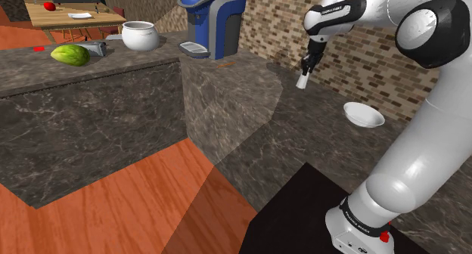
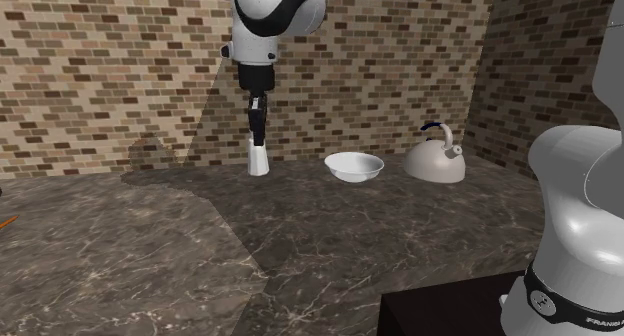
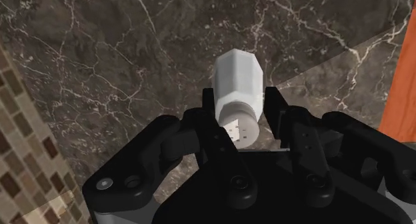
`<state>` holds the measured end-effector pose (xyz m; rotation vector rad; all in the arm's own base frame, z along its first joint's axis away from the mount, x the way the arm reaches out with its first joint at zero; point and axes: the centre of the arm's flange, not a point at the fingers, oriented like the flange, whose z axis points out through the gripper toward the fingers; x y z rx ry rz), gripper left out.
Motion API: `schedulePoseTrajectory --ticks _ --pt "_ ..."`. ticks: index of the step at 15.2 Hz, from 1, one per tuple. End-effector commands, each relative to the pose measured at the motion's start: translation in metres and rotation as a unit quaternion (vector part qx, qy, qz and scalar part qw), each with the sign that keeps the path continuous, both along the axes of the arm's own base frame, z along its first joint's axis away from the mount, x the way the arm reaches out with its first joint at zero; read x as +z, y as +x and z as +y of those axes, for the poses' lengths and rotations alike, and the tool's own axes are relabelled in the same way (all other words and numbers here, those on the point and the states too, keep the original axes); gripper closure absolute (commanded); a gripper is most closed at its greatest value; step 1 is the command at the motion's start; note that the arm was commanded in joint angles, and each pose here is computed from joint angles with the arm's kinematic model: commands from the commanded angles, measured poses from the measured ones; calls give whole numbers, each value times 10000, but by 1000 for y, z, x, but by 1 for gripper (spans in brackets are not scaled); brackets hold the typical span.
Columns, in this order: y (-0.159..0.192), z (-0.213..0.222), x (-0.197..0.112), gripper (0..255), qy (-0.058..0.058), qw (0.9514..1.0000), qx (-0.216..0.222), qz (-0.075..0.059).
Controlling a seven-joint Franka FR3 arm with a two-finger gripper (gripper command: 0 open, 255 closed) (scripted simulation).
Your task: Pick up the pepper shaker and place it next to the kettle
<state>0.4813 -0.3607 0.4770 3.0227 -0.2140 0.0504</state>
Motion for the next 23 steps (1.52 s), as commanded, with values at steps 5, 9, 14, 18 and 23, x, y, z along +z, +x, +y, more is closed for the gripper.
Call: schedulePoseTrajectory --ticks 5,9,14,18,23 --pt "0 1 33 255 1 10000 0 2" --pt "0 1 54 255 1 10000 0 2" --pt "0 1 80 255 1 10000 0 2" --pt "0 1 101 255 1 10000 0 2" --pt "0 1 128 255 1 10000 0 2"
